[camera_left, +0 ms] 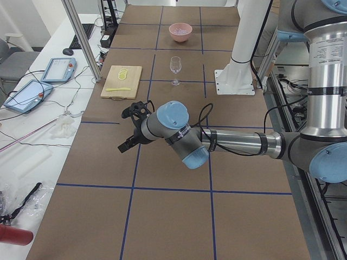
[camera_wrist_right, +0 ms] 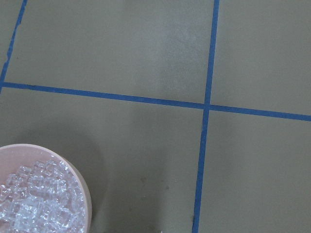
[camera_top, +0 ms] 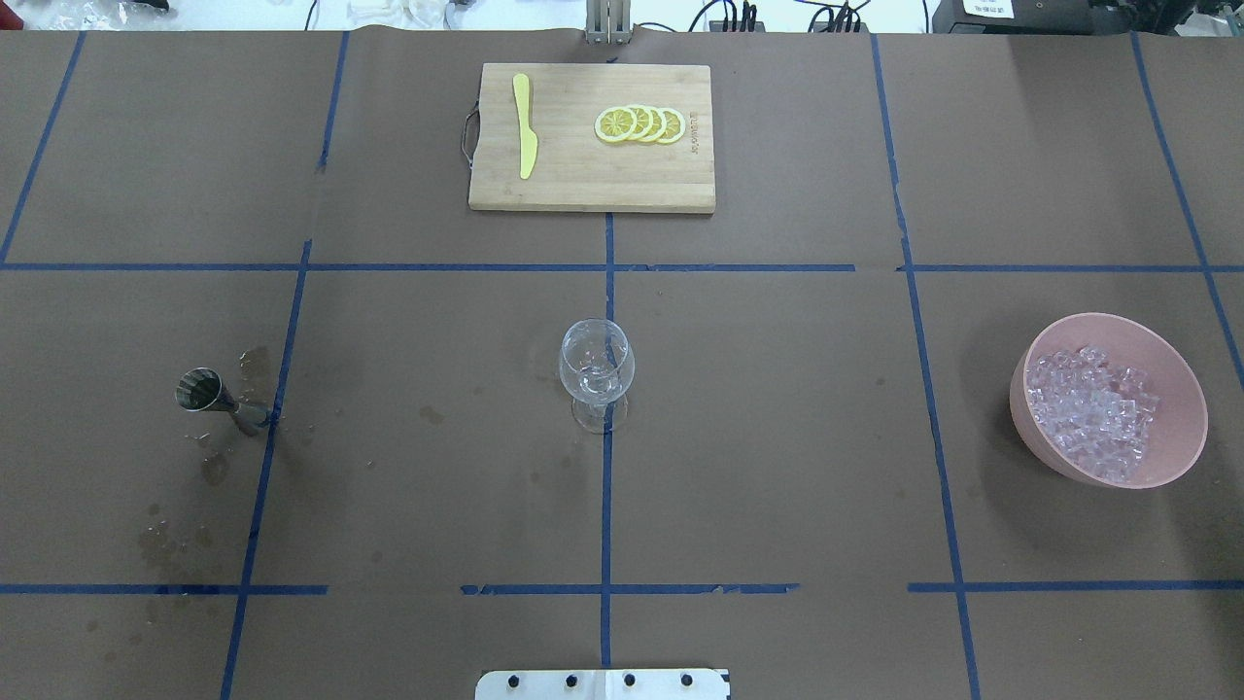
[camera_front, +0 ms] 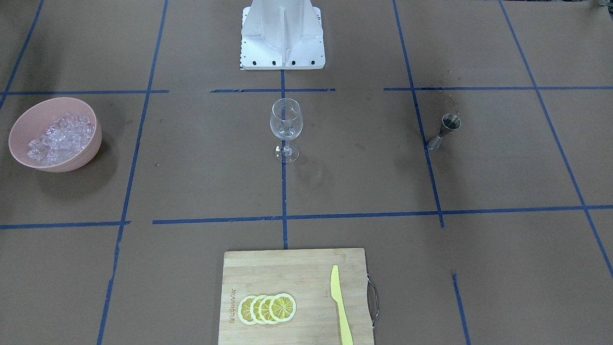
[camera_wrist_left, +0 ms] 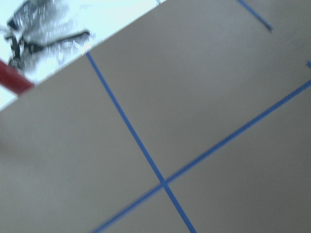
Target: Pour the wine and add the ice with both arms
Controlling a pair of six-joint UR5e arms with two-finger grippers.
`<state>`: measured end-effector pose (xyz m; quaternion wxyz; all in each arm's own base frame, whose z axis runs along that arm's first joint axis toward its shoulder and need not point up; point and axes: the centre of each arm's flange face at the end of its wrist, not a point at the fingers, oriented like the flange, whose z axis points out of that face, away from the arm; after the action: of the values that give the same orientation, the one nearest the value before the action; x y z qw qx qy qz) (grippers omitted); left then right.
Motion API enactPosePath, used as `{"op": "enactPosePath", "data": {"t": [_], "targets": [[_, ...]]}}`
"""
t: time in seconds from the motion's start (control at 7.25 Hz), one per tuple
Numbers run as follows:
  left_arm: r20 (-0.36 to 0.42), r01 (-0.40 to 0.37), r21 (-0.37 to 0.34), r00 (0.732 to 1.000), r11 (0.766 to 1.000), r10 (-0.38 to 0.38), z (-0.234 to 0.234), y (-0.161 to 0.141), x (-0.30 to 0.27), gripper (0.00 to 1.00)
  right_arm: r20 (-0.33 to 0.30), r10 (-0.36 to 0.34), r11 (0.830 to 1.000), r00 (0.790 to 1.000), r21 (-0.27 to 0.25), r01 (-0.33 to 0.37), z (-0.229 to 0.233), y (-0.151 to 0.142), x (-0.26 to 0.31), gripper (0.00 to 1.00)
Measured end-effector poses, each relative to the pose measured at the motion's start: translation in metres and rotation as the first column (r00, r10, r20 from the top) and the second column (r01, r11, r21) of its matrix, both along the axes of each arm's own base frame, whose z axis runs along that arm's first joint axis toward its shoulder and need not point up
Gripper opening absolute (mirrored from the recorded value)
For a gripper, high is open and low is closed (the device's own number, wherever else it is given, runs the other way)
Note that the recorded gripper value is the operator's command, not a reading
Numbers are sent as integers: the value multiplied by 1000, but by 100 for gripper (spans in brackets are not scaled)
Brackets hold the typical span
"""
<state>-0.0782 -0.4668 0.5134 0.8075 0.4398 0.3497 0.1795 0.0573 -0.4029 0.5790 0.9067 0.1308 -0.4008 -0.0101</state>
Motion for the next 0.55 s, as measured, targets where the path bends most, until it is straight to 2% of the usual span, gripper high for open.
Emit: {"op": "enactPosePath", "data": {"t": [0.28, 0.55], "targets": [[-94, -2, 43, 996, 999, 6, -30, 2, 55, 100, 1, 0, 999, 1000, 37, 0, -8, -2, 0, 100], [-211, 44, -1, 977, 999, -43, -65, 21, 131, 100, 10, 10, 995, 1000, 97, -11, -16, -2, -1, 100]]}}
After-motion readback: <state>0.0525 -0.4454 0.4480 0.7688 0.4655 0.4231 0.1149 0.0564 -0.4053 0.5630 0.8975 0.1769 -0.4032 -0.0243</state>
